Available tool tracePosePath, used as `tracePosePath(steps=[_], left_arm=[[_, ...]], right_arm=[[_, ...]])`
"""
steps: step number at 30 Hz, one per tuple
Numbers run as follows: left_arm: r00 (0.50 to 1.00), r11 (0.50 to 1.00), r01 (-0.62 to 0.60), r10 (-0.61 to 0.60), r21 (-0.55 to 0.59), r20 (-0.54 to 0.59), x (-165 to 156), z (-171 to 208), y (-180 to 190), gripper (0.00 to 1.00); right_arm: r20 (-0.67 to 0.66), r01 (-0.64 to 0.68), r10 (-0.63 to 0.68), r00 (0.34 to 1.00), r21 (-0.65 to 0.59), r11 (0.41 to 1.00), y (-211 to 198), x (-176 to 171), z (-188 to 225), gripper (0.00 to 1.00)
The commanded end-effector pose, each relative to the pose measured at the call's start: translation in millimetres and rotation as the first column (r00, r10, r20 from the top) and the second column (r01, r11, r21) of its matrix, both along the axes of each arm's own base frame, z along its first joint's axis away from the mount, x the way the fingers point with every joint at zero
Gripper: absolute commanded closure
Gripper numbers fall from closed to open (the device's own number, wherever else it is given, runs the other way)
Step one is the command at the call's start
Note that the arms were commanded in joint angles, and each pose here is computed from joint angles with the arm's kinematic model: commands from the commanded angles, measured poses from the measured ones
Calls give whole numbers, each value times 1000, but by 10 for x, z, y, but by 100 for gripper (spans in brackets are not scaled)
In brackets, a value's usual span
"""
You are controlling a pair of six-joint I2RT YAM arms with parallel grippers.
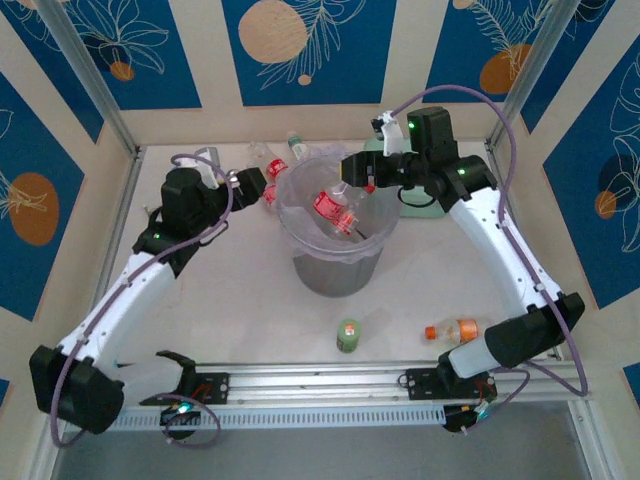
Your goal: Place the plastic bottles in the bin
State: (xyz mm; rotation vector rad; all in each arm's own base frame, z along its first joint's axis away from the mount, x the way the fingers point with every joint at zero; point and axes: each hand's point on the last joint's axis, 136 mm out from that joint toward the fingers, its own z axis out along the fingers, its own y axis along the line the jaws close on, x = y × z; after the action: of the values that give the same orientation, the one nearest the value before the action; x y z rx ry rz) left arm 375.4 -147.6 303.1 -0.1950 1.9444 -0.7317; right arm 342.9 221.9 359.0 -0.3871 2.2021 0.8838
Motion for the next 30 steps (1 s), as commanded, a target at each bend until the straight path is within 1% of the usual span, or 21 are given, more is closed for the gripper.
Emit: tracePosePath(steps=[1, 5, 8, 11, 15, 19, 21, 23, 27, 30], left_arm=[[990, 995, -98, 98, 6, -97, 304, -421, 142, 0], [978, 990, -137, 138, 23, -155, 676, -758, 136, 0], [967, 990, -138, 143, 40, -212, 914, -1036, 72, 0], [954, 990, -135, 141, 42, -266, 1100, -1307, -2, 0], [939, 992, -128, 125, 11, -322, 1267, -1638, -108, 0], [909, 991, -134, 131, 19, -395, 1317, -1952, -150, 0], [898, 986, -165, 160, 24, -411, 1297, -2066, -110, 0], [890, 983, -184, 168, 3, -424, 1284, -2189, -110, 0], [882, 984, -172, 137, -39, -450, 1306, -2372, -213, 0], [871, 987, -153, 115, -40, -477, 1301, -2501, -273, 0]], right_arm=[[16, -6, 6, 1000, 25, 1000, -102, -213, 160, 27], [33, 22, -23, 999, 35, 999, -243, -330, 238, 27], [45, 45, -47, 998, 40, 998, -363, -436, 280, 27], [46, 73, -75, 996, 42, 996, -483, -514, 279, 27], [38, 101, -103, 994, 46, 994, -594, -569, 238, 27], [21, 115, -116, 993, 46, 992, -657, -594, 192, 27], [19, 123, -124, 992, 42, 992, -686, -595, 171, 27], [11, 129, -130, 991, 42, 991, -709, -598, 145, 27], [11, 140, -141, 990, 46, 989, -736, -590, 133, 27], [-7, 145, -145, 989, 50, 988, -740, -592, 109, 27]])
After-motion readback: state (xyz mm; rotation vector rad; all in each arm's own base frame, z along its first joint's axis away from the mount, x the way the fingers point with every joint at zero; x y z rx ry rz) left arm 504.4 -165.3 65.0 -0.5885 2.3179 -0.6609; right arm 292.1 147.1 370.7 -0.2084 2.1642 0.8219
